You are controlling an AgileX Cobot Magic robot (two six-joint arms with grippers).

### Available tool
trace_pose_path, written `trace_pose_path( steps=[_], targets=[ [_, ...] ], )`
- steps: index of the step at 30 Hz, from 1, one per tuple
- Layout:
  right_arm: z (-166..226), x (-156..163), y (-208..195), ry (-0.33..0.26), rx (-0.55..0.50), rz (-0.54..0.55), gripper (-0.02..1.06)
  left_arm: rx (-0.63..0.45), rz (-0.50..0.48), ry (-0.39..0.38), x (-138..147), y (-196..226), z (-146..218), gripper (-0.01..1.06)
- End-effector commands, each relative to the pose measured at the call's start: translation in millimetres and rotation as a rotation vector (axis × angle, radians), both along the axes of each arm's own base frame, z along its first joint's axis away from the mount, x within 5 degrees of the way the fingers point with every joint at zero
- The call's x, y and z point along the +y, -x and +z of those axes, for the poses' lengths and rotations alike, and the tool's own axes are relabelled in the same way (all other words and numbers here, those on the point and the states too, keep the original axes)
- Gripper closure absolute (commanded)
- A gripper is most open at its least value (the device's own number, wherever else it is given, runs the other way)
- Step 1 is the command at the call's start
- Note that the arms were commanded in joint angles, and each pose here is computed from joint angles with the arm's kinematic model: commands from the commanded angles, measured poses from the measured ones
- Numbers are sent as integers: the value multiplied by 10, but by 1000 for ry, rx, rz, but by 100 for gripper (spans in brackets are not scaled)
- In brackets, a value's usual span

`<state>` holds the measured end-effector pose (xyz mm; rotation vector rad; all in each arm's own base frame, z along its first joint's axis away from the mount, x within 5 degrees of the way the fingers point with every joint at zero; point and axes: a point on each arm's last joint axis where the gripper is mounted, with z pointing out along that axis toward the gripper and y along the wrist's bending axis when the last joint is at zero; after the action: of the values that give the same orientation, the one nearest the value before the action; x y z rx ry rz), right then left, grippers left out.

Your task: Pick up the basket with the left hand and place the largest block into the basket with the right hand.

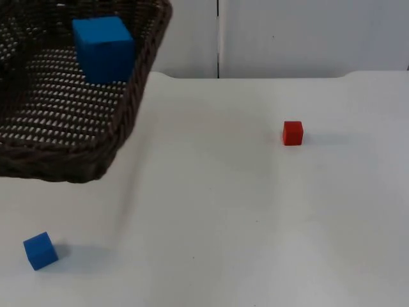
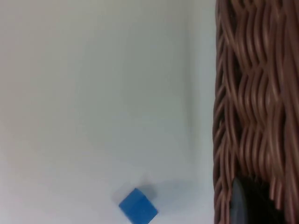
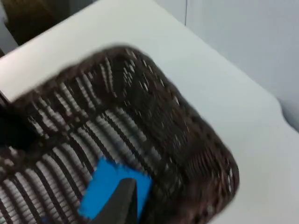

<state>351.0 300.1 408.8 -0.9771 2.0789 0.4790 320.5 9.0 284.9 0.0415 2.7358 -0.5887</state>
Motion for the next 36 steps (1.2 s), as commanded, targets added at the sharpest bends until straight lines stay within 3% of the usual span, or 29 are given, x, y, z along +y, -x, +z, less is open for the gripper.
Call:
trace_pose_path(
  steps=[1, 6, 10, 20, 23, 27, 34, 36],
  targets=[
    [161, -73, 85, -23, -16, 3, -1, -38, -4, 34, -155, -16, 67, 105],
    [331, -183, 199, -20, -44, 7, -1, -51, -53, 61, -423, -46, 53, 105],
    [420, -295, 331, -6, -59, 14, -1, 1, -125, 105, -742, -104, -113, 105],
    [487, -634, 648, 7, -124, -44, -1, 59, -266, 84, -1481, -174, -608, 105],
    [419, -747, 724, 24, -136, -86, -1, 64, -278, 99, -1661, -166, -709, 105],
    [291, -1024, 965, 1, -174, -174, -1, 44, -273, 117, -2021, -54, -927, 105],
    [118, -1289, 1263, -29, -164, -226, -1, -15, -196, 121, -2269, 120, -1135, 105],
    [47, -1382, 1367, -33, -161, -241, -1, -13, -219, 110, -2388, 180, -1216, 105]
  ],
)
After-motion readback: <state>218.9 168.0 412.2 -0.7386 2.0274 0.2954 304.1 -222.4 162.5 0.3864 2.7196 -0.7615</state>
